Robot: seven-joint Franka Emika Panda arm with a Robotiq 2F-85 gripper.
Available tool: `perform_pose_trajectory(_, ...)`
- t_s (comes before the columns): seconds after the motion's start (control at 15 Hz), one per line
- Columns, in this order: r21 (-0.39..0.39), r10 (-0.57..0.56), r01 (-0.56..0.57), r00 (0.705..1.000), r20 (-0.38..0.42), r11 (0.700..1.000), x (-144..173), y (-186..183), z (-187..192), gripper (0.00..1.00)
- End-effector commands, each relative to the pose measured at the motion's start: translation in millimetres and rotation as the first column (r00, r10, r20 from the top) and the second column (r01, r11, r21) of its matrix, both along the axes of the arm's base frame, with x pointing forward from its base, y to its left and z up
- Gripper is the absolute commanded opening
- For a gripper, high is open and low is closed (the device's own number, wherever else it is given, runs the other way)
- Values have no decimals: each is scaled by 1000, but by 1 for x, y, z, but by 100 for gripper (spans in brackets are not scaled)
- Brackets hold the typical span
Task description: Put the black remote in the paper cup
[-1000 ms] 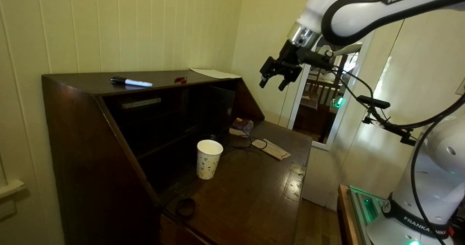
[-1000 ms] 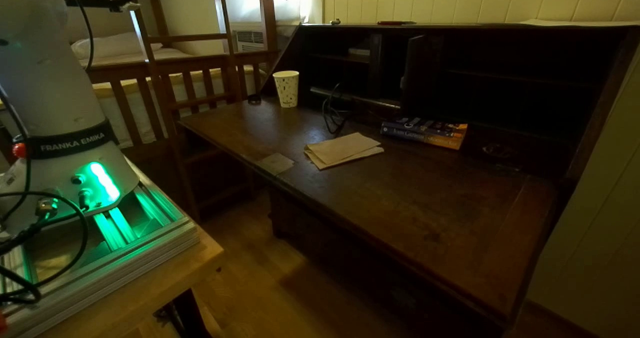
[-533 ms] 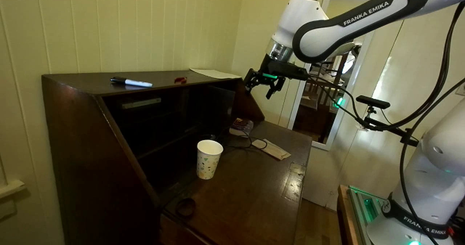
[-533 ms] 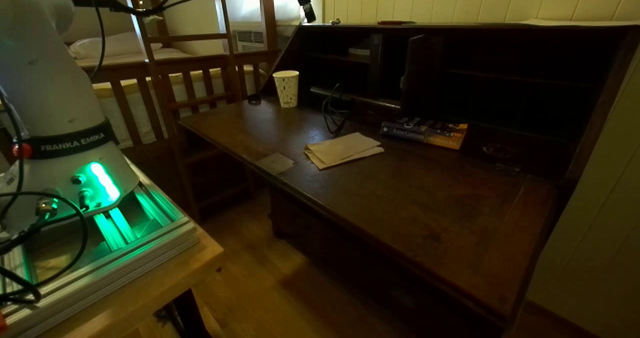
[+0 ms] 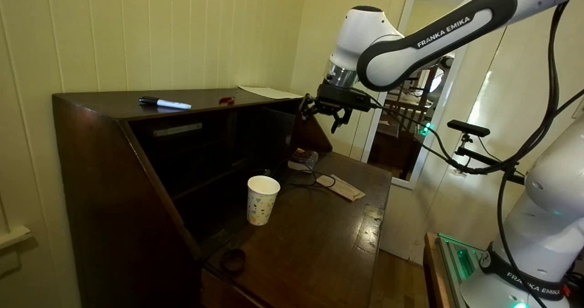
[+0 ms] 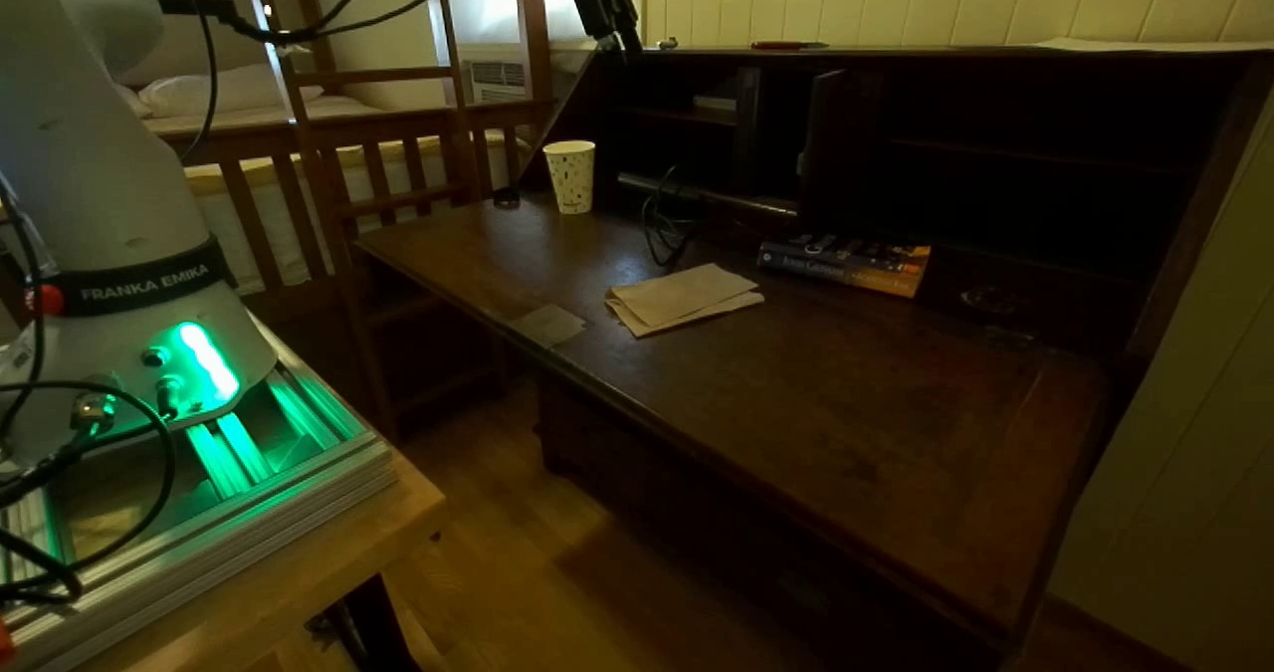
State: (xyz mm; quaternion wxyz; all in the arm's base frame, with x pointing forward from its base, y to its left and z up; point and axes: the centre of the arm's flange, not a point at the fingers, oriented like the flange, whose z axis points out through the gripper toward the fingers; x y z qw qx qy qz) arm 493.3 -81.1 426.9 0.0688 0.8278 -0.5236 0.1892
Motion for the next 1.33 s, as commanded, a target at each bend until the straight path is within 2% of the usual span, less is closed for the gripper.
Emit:
perform_pose_trajectory(0.0, 11, -114, 114, 993, -9, 993, 67, 8, -36, 100)
perform_pose_trajectory(0.2, 124, -47, 52, 998, -43, 991, 97, 11, -61, 100)
perform_pose_trajectory(0.4, 174, -24, 36, 997, -73, 984, 118, 15, -77, 100)
perform_pose_trajectory(0.47, 129, -37, 44, 998, -59, 991, 91, 20, -80, 100)
perform_pose_trajectory(0.8, 160, -30, 42, 997, -73, 986, 112, 16, -91, 100)
perform_pose_trajectory(1.0, 174, -1, 12, 998, -65, 985, 128, 5, -121, 100)
perform_pose_trajectory(1.27, 228, 74, -65, 997, -29, 971, 150, -7, -152, 100)
